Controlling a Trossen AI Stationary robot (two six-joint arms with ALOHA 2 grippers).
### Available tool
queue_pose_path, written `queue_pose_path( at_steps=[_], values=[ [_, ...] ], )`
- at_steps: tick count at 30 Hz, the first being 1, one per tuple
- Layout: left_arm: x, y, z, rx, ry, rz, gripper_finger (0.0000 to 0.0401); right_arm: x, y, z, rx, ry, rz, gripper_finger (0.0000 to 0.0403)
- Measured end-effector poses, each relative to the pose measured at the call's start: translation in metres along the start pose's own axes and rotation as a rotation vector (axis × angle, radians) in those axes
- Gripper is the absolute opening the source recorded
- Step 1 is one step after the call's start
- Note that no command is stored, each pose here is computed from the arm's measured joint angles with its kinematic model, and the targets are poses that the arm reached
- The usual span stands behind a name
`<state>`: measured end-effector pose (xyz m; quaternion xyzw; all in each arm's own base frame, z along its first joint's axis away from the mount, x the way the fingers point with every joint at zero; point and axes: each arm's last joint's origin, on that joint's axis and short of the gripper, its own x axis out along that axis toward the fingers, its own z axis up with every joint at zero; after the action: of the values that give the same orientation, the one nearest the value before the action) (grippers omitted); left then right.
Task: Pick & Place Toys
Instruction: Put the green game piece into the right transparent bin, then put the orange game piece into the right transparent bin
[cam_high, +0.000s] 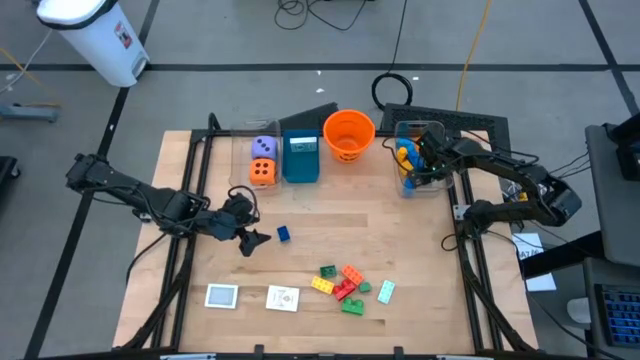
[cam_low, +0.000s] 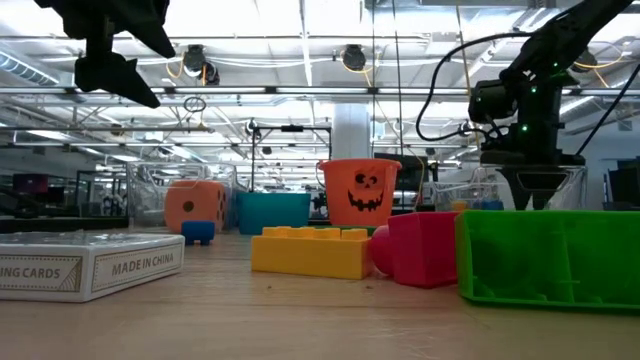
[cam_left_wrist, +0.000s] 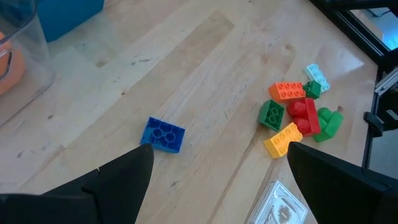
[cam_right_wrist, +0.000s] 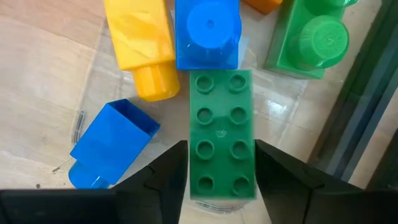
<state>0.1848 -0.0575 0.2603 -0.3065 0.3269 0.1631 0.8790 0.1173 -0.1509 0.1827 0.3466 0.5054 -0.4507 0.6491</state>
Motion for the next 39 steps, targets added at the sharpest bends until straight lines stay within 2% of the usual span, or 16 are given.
queue_pose_path(
  at_steps=[10,18,21,26,30,39],
  values=[
    [0.0,0.0,0.0,0.001,0.0,0.0,0.0379,-0.007,0.0,0.002,-0.026,-0.032,0.013,0.0216],
    [0.0,0.0,0.0,0.025,0.0,0.0,0.0379,-0.051,0.004,0.024,-0.017,-0.198,0.073,0.0213],
    [0.0,0.0,0.0,0.034,0.0,0.0,0.0379,-0.07,0.009,0.032,-0.023,-0.283,0.165,0.0213],
    [0.0,0.0,0.0,0.035,-0.001,-0.001,0.0379,-0.093,0.025,0.038,-0.014,-0.419,0.379,0.0212],
    [0.0,0.0,0.0,0.035,-0.001,-0.001,0.0379,-0.105,0.045,0.037,-0.011,-0.49,0.511,0.0212],
    [0.0,0.0,0.0,0.037,-0.002,-0.002,0.0379,-0.117,0.091,0.025,-0.089,-0.627,0.769,0.0212]
  ],
)
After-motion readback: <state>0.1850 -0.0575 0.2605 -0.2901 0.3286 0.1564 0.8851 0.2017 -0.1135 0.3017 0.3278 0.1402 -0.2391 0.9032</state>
